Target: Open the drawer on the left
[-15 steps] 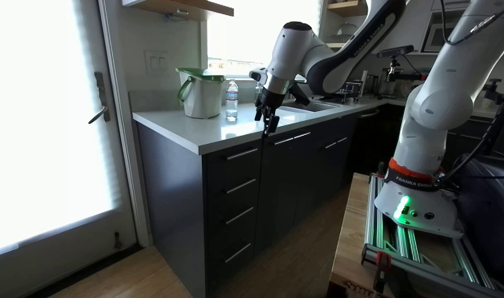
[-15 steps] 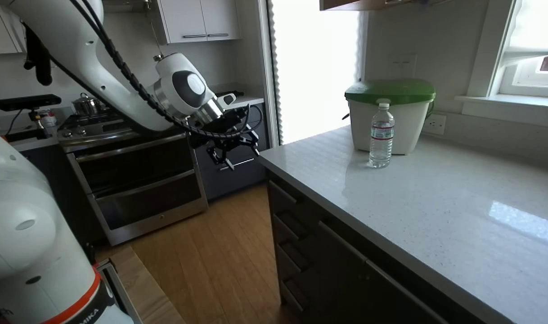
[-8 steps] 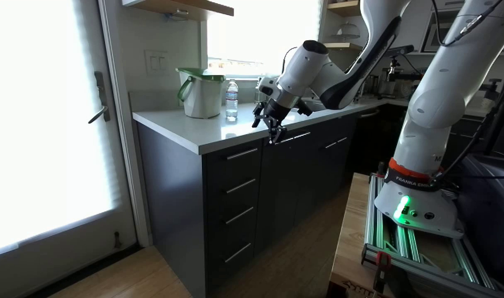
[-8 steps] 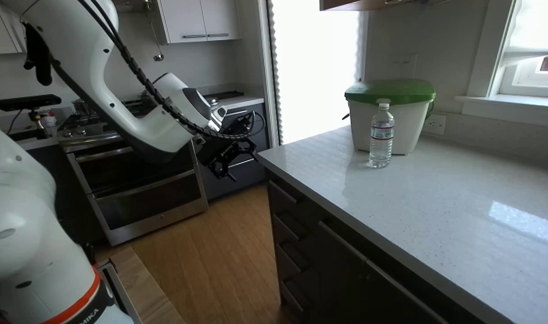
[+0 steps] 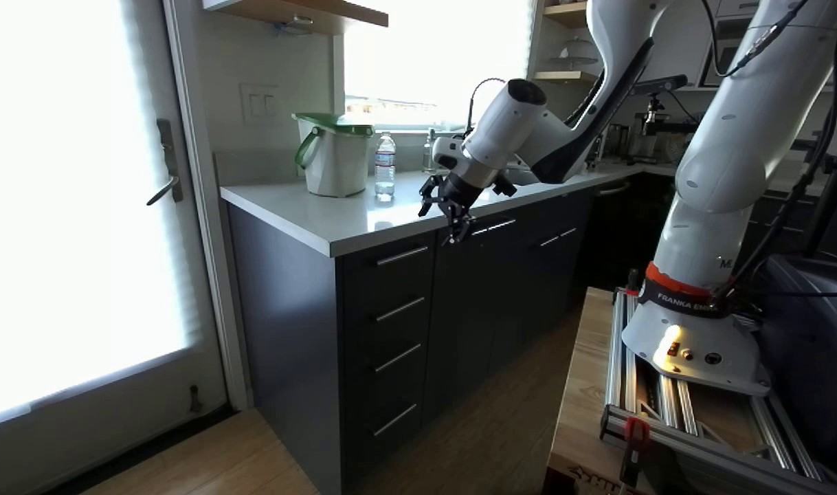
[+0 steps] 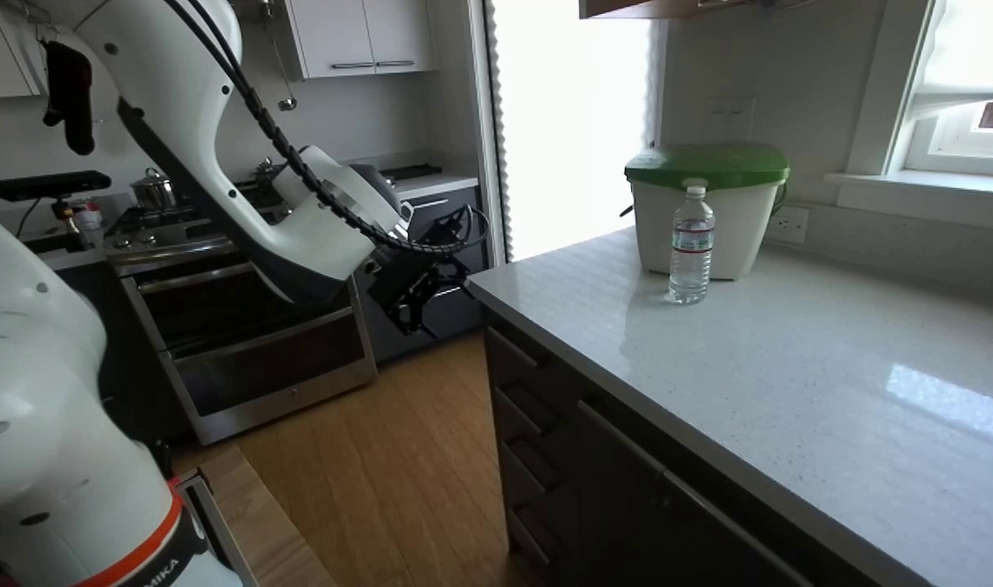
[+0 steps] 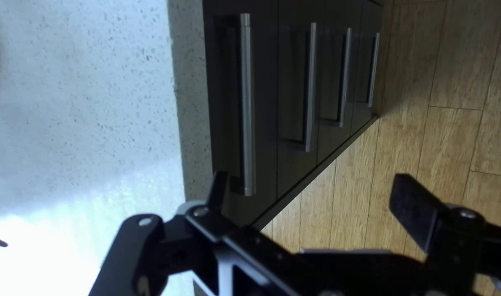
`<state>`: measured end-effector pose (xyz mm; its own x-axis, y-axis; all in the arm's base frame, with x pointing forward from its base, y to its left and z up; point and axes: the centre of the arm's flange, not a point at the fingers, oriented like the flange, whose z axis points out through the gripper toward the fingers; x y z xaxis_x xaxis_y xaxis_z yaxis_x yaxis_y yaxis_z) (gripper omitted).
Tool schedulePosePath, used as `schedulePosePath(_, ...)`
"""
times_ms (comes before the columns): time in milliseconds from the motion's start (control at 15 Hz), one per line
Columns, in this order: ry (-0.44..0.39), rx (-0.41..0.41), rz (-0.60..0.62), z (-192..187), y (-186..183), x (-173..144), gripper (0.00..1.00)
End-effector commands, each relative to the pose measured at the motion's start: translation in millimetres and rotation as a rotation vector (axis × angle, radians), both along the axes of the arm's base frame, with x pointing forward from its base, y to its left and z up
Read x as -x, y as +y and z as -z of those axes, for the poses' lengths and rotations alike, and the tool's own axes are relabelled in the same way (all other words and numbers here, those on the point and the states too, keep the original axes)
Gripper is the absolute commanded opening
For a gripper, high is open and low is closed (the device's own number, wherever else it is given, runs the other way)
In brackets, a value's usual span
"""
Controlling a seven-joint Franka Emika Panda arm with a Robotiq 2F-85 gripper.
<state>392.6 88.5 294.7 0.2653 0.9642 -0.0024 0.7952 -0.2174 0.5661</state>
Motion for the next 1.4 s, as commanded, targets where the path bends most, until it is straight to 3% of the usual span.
schedulePosePath(0, 0.0, 0.0, -0.001, 0.1, 0.3, 0.1, 1.0)
schedulePosePath(867, 0.028, -0.006, -0.092, 64.0, -16.2, -45.3, 1.0)
schedulePosePath(1333, -0.01, -0.028, -0.09, 96.3, -33.7, -31.3, 1.0)
